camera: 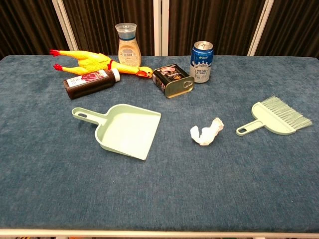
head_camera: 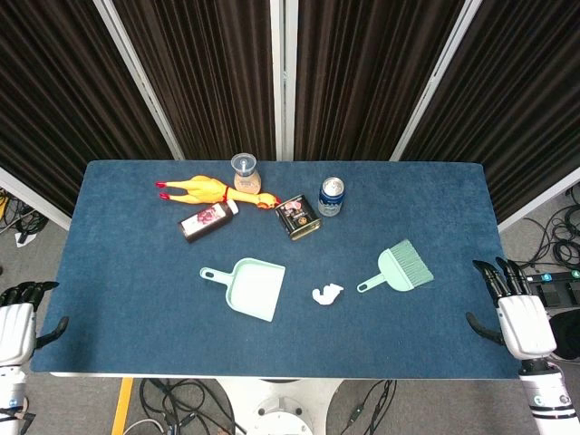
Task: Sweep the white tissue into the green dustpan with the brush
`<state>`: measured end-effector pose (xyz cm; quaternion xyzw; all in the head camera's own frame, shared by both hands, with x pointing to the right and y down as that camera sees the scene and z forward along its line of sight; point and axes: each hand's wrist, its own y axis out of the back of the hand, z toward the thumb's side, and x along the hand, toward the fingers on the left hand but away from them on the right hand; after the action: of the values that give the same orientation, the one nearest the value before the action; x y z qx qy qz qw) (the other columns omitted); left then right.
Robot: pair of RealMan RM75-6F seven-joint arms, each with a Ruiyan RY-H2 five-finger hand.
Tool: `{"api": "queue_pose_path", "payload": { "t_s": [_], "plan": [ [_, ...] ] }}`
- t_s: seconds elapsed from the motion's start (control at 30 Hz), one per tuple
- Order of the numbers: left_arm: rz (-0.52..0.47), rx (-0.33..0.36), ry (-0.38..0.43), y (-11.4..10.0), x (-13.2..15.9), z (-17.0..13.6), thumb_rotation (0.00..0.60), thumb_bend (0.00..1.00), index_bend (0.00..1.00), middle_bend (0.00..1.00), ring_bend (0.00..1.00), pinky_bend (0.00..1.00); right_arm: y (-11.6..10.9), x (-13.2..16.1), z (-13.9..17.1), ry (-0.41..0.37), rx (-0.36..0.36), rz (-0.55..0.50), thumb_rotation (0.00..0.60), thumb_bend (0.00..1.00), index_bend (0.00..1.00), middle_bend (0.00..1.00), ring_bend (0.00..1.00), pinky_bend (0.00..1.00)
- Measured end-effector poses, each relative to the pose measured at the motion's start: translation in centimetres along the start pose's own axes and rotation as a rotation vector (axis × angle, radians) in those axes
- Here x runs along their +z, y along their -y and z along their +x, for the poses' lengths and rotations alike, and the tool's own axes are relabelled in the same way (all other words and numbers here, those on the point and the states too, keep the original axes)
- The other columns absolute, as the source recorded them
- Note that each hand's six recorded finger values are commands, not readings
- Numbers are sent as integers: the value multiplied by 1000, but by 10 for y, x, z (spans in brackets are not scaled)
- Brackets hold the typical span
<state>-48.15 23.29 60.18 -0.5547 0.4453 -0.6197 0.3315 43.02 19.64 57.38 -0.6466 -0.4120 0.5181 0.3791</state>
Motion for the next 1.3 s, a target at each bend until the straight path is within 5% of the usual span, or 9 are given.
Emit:
{"api": "queue_pose_path", "payload": {
  "t_s": [0.3, 0.47, 0.63, 0.9, 1.1, 1.3],
  "plan": [
    [-7, -1, 6, -1, -1, 0, 600, 245, 279, 290, 194, 206, 2, 10, -5, -34, -7, 14, 600, 167, 103, 206, 0, 4],
    [-7, -5, 22, 2, 1, 4, 600, 242, 279, 289, 194, 206, 10, 29, -25, -88, -16, 99, 600, 165, 254, 317, 8, 67],
    [0, 3, 40, -1, 4, 6, 600, 240, 279, 287, 194, 206, 39, 60, -59, -174, 66, 154, 600, 154, 373, 326, 17, 68],
    [-3, -13, 50, 1, 6, 8, 600, 239, 279, 284, 194, 206, 116, 113, -109, -307, 258, 319, 600, 49, 380, 328, 17, 68],
    [-11, -19, 52, 2, 6, 11, 600, 236, 279, 284, 194, 206, 150, 130, -129, -352, 294, 426, 600, 90, 380, 333, 18, 68],
    [-19, -28, 50, 3, 4, 11, 600, 235, 279, 283, 194, 206, 161, 133, -136, -352, 290, 464, 600, 113, 402, 364, 41, 69]
  ]
}}
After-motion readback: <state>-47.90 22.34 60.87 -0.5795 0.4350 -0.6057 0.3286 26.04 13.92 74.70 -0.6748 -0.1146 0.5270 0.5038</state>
